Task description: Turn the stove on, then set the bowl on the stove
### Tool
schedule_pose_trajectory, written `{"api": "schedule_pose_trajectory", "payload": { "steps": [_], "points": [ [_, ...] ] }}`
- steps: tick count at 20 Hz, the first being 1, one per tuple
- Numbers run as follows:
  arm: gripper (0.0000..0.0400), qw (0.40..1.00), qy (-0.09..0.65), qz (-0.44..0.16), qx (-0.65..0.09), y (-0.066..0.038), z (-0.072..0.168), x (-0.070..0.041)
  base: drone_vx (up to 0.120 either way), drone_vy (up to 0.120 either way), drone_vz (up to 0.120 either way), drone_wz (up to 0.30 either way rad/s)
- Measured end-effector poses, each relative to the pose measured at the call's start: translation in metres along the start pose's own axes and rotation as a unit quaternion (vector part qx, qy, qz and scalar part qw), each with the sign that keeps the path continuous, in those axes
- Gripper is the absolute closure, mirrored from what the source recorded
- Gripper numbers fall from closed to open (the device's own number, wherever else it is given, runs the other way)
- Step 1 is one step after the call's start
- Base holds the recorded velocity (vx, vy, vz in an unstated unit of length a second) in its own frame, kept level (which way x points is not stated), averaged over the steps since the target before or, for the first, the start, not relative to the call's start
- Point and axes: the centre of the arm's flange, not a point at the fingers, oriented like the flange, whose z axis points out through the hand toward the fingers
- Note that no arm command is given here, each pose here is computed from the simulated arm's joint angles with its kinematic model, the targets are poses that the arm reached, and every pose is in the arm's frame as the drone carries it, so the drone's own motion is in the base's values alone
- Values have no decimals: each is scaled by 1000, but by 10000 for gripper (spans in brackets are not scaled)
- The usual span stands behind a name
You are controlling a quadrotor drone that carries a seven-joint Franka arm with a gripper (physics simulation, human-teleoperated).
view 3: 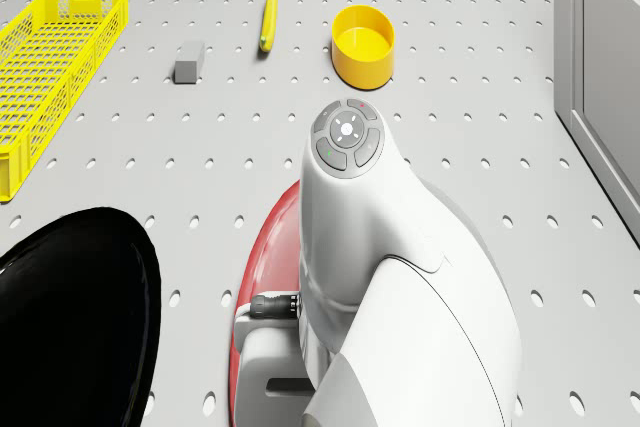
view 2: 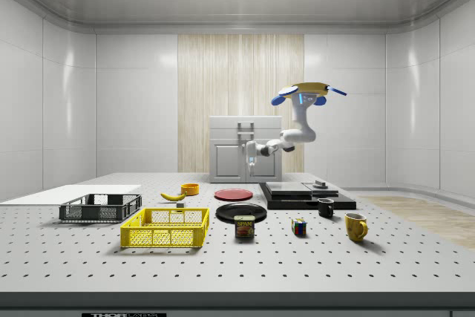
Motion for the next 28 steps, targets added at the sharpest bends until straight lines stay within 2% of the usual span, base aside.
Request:
{"api": "schedule_pose_trajectory", "payload": {
  "steps": [28],
  "points": [
    [0, 1000, 0, 0, 0, 0, 0, 0, 120, 0, 0, 0]
  ]
}}
